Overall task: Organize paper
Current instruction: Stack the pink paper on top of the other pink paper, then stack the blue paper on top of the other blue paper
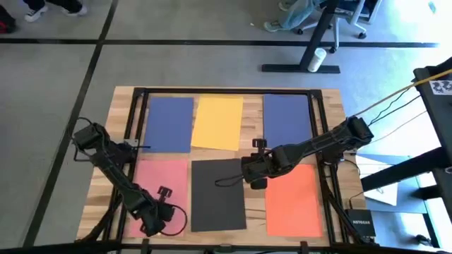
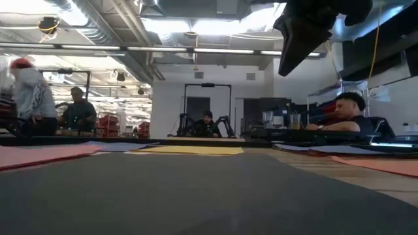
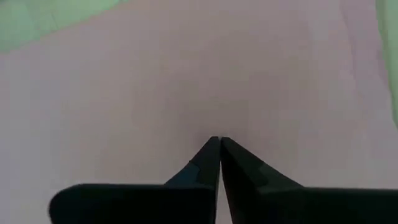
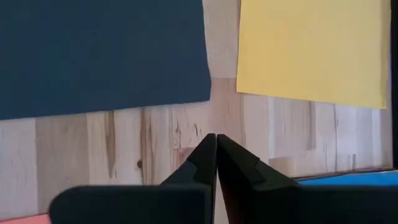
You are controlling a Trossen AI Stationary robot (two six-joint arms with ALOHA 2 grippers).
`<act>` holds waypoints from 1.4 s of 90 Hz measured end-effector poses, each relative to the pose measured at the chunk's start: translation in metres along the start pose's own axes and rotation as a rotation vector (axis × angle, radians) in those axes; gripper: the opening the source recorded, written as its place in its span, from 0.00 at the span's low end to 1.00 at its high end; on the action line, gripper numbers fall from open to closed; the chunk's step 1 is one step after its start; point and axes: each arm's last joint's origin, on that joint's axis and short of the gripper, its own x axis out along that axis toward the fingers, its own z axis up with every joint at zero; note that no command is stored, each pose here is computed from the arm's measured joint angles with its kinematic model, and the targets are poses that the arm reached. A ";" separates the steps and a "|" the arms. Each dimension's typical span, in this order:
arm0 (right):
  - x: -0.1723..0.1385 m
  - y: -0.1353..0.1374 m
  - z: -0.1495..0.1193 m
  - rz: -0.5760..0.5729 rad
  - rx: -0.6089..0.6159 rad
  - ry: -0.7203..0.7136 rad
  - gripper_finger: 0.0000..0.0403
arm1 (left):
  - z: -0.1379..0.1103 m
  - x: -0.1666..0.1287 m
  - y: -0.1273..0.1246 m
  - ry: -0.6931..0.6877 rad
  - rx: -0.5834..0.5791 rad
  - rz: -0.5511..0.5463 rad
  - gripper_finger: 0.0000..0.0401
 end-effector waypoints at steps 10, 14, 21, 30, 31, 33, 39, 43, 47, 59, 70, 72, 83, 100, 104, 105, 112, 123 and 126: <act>0.000 0.000 0.000 0.000 0.000 0.000 0.00 | 0.000 0.000 0.000 0.003 -0.019 -0.007 0.00; 0.000 0.000 0.000 0.000 0.000 0.000 0.00 | 0.000 0.000 0.000 0.001 -0.021 -0.011 0.00; 0.000 0.000 0.000 0.000 0.000 0.000 0.00 | 0.003 -0.001 0.000 -0.001 -0.028 -0.016 0.00; 0.000 0.000 0.000 0.001 0.000 0.000 0.00 | 0.009 -0.003 -0.001 -0.014 -0.022 -0.027 0.00; 0.000 0.000 0.000 0.001 0.000 0.000 0.00 | 0.010 -0.003 -0.001 -0.016 -0.020 -0.028 0.00; 0.000 0.000 0.000 0.001 0.000 0.000 0.00 | 0.011 -0.004 -0.001 -0.022 -0.020 -0.030 0.00; 0.000 0.000 0.000 0.001 0.000 0.000 0.00 | 0.013 -0.005 0.000 -0.028 -0.025 -0.032 0.00; 0.000 0.000 0.000 0.001 0.000 0.000 0.00 | 0.012 -0.005 0.000 -0.025 -0.026 -0.028 0.00; 0.000 0.000 0.000 0.001 0.000 0.000 0.00 | 0.012 -0.005 0.000 -0.027 -0.027 -0.028 0.00; 0.000 0.000 0.000 0.007 -0.001 0.004 0.00 | 0.013 -0.005 0.000 -0.030 -0.055 -0.027 0.00; 0.000 -0.001 -0.005 -0.004 -0.018 0.051 0.00 | 0.014 -0.012 0.002 -0.076 -0.099 -0.003 0.00; 0.000 -0.001 -0.006 -0.007 -0.021 0.064 0.00 | 0.015 -0.014 0.003 -0.095 -0.108 0.009 0.00; -0.002 0.001 -0.011 -0.017 -0.038 0.095 0.00 | 0.019 -0.028 0.010 -0.216 -0.172 0.097 0.00; -0.009 0.007 -0.015 -0.011 -0.066 0.047 0.00 | 0.020 -0.043 0.027 -0.358 -0.235 0.157 0.00; -0.010 0.005 -0.018 -0.003 -0.056 0.021 0.00 | 0.020 -0.045 0.032 -0.389 -0.244 0.157 0.00; -0.010 0.005 -0.020 0.000 -0.054 0.017 0.00 | 0.020 -0.045 0.033 -0.397 -0.247 0.158 0.00; -0.010 0.002 -0.029 0.027 -0.028 -0.030 0.00 | 0.021 -0.047 0.041 -0.453 -0.255 0.159 0.00; -0.010 -0.004 -0.046 0.070 0.019 -0.133 0.00 | 0.023 -0.049 0.058 -0.571 -0.272 0.146 0.00; -0.010 -0.005 -0.051 0.085 0.031 -0.164 0.00 | 0.025 -0.050 0.062 -0.615 -0.275 0.138 0.00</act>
